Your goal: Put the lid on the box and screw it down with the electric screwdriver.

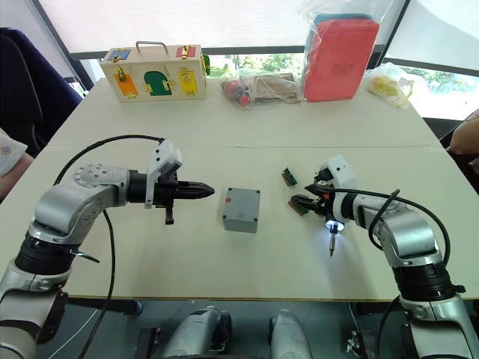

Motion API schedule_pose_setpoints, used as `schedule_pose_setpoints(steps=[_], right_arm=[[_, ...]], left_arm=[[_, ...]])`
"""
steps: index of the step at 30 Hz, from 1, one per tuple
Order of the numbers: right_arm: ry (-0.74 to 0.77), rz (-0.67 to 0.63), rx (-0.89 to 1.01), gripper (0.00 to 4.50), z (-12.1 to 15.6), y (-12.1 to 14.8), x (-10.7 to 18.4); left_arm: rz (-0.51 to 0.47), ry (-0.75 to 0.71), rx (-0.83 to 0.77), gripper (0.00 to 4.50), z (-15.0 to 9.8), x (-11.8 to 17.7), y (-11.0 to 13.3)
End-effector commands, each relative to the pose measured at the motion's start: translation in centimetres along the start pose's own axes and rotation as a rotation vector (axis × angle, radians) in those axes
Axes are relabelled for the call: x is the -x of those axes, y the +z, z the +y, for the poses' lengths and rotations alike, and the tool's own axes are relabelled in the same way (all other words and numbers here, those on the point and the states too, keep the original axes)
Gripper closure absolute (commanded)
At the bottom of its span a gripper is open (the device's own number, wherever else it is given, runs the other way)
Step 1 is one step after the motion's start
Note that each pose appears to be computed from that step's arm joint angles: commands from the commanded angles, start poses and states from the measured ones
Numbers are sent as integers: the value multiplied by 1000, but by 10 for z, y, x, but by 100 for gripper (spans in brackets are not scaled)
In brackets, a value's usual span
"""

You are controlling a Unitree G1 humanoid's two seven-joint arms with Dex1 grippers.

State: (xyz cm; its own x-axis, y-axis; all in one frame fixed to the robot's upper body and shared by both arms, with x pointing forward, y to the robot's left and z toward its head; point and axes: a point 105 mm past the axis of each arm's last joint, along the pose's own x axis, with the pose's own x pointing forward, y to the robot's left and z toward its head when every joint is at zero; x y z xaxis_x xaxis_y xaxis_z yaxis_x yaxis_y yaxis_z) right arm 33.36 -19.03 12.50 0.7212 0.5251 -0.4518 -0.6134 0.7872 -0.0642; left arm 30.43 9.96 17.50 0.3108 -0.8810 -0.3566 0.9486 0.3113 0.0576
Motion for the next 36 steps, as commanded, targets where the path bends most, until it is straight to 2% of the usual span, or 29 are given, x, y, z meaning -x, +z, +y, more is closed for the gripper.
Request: schedule_pose_setpoints(steps=[1, 13, 16, 20, 28, 36], right_arm=[[-4, -38, 31, 206, -1, 10, 0], [-8, -32, 32, 206, 0, 5, -10], [-8, -33, 32, 270, 0, 5, -11], [-7, -38, 29, 445, 0, 5, -12], [6, -44, 38, 448, 3, 6, -11], [62, -118, 98, 448, 9, 21, -1]], left_arm=[[-15, 10, -39, 450, -2, 6, 8], [-11, 10, -43, 450, -1, 5, 6], [-11, 12, -41, 450, -1, 5, 5], [-6, 16, -39, 450, -1, 5, 2], [2, 19, -33, 450, 0, 6, -1], [8, 18, -25, 450, 1, 6, -5]])
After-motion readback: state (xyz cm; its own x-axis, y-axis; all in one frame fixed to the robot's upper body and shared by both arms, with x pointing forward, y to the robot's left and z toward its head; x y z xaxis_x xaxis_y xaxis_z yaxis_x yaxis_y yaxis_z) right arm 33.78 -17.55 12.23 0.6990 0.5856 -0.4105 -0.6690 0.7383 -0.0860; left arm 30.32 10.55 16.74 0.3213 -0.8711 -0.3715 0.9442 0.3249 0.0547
